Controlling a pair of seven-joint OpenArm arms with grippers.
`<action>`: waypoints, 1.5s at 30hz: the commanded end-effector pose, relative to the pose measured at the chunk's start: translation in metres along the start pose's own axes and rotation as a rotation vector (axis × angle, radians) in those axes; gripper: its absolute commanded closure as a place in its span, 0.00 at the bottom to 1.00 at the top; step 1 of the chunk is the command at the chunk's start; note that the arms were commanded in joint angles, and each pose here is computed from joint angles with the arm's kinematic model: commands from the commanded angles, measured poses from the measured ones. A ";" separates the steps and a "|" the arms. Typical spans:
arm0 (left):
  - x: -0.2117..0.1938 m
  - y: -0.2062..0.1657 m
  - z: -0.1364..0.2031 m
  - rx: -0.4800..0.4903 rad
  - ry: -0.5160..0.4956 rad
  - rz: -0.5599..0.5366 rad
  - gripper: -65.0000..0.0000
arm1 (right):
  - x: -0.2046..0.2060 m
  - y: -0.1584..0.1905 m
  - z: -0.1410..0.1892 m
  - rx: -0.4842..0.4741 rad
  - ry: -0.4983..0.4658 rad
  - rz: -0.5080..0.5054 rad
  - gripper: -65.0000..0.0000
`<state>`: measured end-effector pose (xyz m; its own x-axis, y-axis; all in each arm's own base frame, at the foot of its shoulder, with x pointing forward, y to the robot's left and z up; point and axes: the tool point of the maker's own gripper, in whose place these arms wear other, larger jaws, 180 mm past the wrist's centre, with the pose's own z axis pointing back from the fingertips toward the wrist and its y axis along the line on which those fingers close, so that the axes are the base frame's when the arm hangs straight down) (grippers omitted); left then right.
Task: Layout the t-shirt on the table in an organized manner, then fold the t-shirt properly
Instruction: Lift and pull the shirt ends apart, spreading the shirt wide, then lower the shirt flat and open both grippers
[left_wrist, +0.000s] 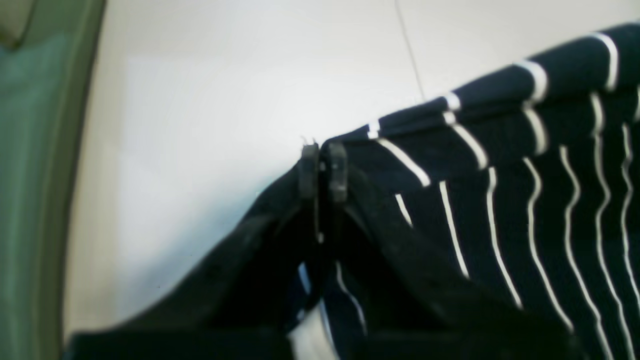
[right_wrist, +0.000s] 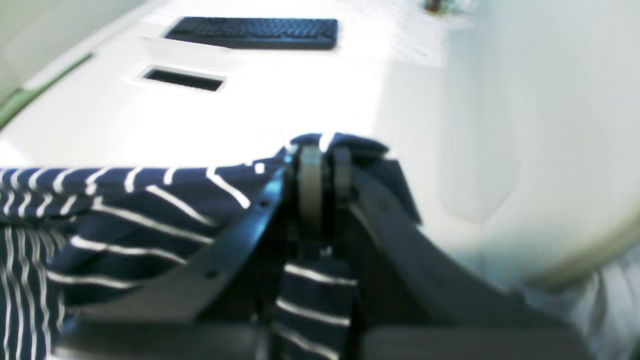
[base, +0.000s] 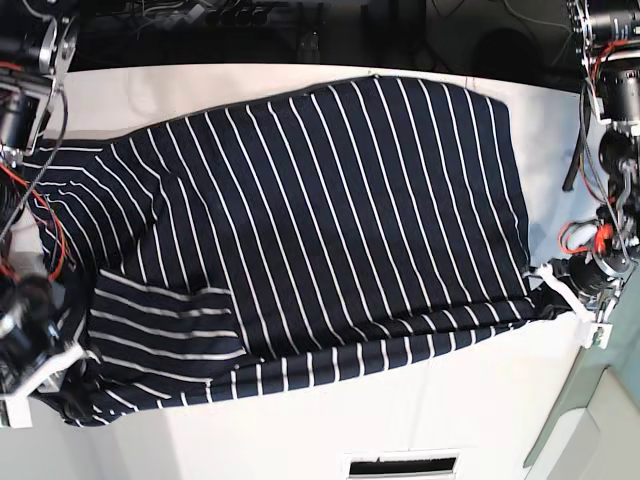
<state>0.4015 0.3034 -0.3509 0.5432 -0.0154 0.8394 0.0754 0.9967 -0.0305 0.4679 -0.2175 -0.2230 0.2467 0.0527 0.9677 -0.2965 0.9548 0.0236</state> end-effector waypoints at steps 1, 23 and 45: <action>0.025 0.016 -0.001 0.033 -0.050 0.009 1.00 | 0.027 -0.016 -0.007 -0.039 -0.053 0.014 1.00; -0.083 -0.029 0.023 -0.218 0.194 0.074 0.62 | -0.132 -0.023 0.013 -0.017 0.286 -0.383 0.31; -0.170 -0.028 0.118 -0.079 0.194 0.308 0.60 | -0.241 -0.069 0.175 -0.187 0.510 -0.449 0.31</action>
<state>0.2010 0.2805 -0.4386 0.7246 0.2665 0.6356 -0.0643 0.9443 -0.3227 0.2546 -0.3387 -0.4303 0.7599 -0.2803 0.5865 0.1053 0.9434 0.3145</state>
